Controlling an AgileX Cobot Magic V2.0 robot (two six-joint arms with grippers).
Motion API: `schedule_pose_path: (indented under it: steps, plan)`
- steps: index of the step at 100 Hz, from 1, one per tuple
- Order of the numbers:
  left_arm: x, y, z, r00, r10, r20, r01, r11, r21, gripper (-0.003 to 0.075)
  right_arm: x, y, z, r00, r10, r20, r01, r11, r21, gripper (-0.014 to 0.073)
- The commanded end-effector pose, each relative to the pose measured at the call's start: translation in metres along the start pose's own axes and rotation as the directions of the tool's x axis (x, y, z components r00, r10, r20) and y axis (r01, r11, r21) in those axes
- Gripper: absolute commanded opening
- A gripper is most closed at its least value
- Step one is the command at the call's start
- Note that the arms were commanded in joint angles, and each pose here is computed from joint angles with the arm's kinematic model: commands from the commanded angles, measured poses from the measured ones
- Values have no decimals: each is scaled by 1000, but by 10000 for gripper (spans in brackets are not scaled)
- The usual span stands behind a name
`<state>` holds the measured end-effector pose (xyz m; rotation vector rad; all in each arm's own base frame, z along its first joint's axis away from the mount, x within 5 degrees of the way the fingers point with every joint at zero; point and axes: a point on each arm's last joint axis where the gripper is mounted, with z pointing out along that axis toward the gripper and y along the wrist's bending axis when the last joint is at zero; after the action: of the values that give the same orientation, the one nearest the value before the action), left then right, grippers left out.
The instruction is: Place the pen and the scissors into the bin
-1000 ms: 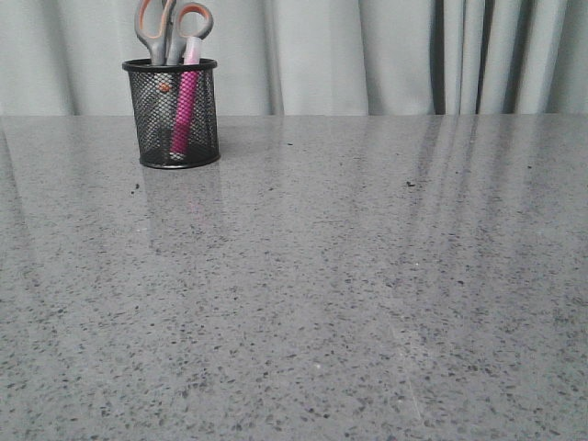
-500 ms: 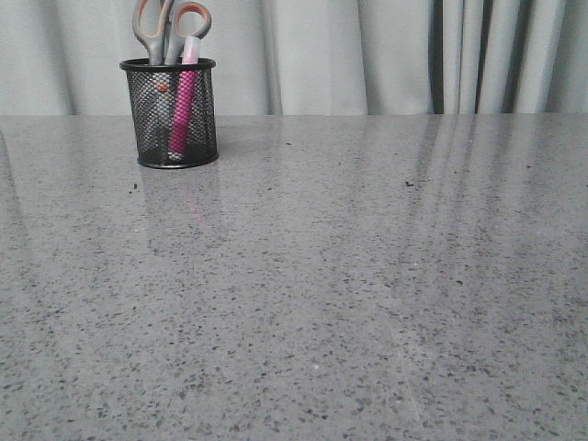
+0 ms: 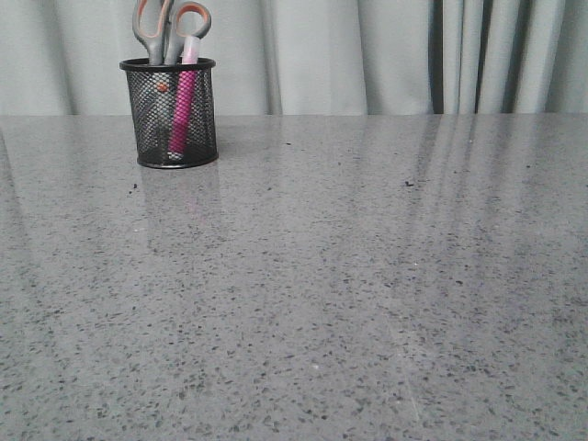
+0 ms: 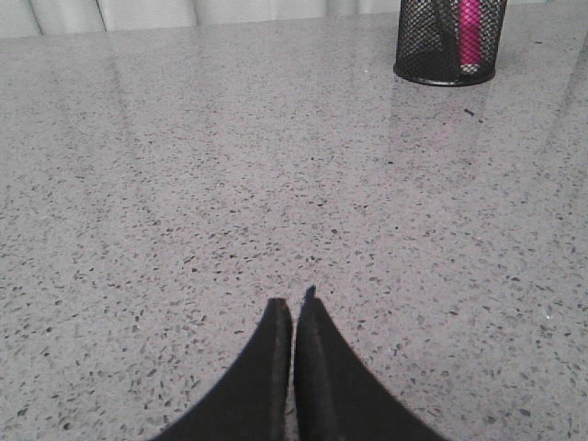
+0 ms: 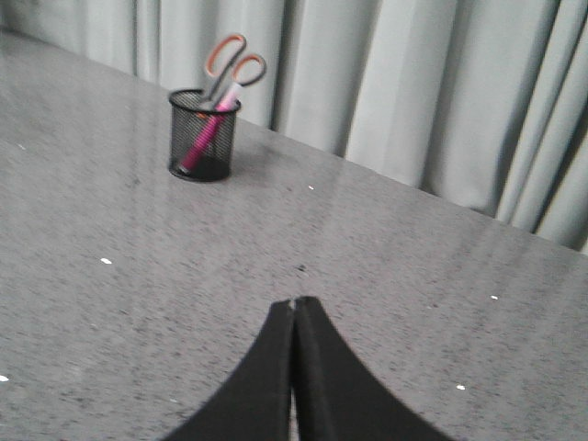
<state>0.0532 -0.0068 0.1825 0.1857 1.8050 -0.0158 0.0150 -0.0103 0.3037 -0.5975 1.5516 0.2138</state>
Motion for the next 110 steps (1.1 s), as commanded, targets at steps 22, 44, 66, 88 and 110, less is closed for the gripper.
schedule_pose_path:
  steps: [22,44,66,88,110]
  plan:
    - [8,-1,2,999,-22,38,22,1000,-3,-19,32,20,40,966,166,196,-183,980,73,-58]
    - [8,-1,2,999,-22,38,22,1000,-3,-19,82,17,59,966,198,165,-240,925,295,-58]
    - [8,-1,2,999,-22,40,22,1000,-3,-19,105,18,52,968,248,45,-245,887,391,-58]
    - [8,-1,2,999,-22,42,22,1000,-4,-19,119,21,51,935,345,-85,-283,868,408,-58]
    - [8,-1,2,999,-22,42,22,1000,-4,-19,118,21,51,936,343,-80,-283,868,408,-58]
